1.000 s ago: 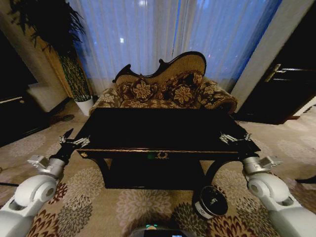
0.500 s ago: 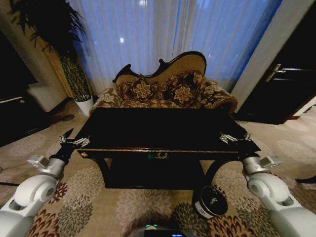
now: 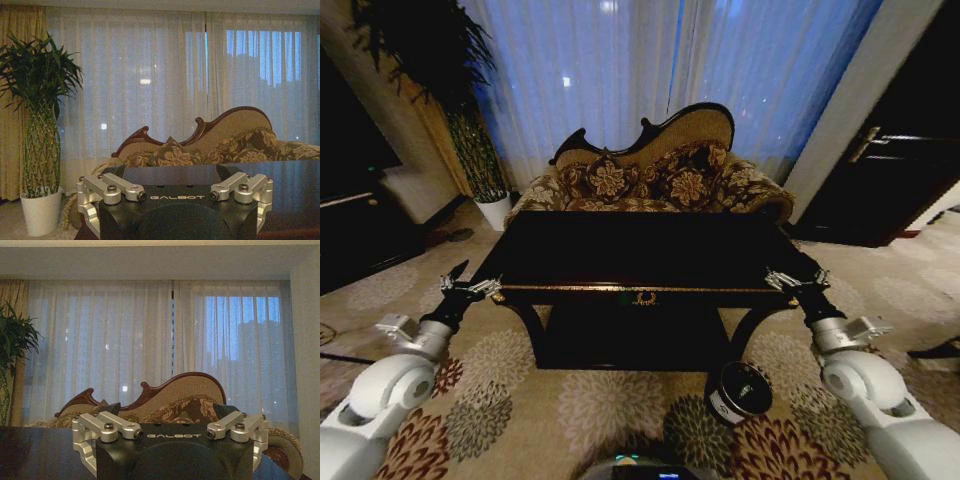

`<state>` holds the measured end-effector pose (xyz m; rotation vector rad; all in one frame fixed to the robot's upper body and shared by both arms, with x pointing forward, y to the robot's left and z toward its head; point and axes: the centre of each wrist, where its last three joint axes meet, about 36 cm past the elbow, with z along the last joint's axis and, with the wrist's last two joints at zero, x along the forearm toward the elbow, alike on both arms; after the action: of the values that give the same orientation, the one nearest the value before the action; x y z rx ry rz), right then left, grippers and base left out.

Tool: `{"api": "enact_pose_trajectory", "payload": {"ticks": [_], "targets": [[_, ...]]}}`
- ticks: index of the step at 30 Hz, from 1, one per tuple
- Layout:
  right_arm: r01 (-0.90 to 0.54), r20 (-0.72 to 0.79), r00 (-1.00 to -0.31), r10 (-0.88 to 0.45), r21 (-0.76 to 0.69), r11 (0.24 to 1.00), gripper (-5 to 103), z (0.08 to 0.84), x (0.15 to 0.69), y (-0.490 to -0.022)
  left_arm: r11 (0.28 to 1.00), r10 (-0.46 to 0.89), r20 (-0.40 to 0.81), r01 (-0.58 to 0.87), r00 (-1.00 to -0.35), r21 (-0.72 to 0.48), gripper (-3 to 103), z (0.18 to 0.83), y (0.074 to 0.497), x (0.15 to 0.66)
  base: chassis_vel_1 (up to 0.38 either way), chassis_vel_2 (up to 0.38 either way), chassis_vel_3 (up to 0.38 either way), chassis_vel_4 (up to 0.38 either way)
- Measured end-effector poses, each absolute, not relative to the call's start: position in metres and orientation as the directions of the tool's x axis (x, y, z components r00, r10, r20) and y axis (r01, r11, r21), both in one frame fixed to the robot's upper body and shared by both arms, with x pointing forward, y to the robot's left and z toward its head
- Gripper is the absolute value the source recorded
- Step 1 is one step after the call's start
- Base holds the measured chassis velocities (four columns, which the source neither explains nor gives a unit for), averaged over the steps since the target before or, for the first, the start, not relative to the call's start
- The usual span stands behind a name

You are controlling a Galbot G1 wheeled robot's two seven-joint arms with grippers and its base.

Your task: Move to the front of the table and place the trash on the table into the trash bin.

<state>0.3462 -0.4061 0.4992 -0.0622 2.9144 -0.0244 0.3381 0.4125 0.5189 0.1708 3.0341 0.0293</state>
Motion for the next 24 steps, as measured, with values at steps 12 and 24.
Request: {"api": "enact_pose_trajectory", "payload": {"ticks": [12, 24], "targets": [[-0.040, -0.224, -0.974, -0.044, -0.021, 0.999, 100, 0.4992, 0.3462, -0.4061, 0.994, 0.113, -0.101, 0.111, -0.988, 0.025, 100, 0.5189, 0.4125, 0.3381, 0.151, -0.161, -0.147, 0.154], [-0.040, -0.224, -0.974, -0.044, -0.021, 0.999, 100, 0.4992, 0.3462, -0.4061, 0.994, 0.113, -0.101, 0.111, -0.988, 0.025, 100, 0.5189, 0.4125, 0.3381, 0.182, -0.183, -0.169, 0.182]]}}
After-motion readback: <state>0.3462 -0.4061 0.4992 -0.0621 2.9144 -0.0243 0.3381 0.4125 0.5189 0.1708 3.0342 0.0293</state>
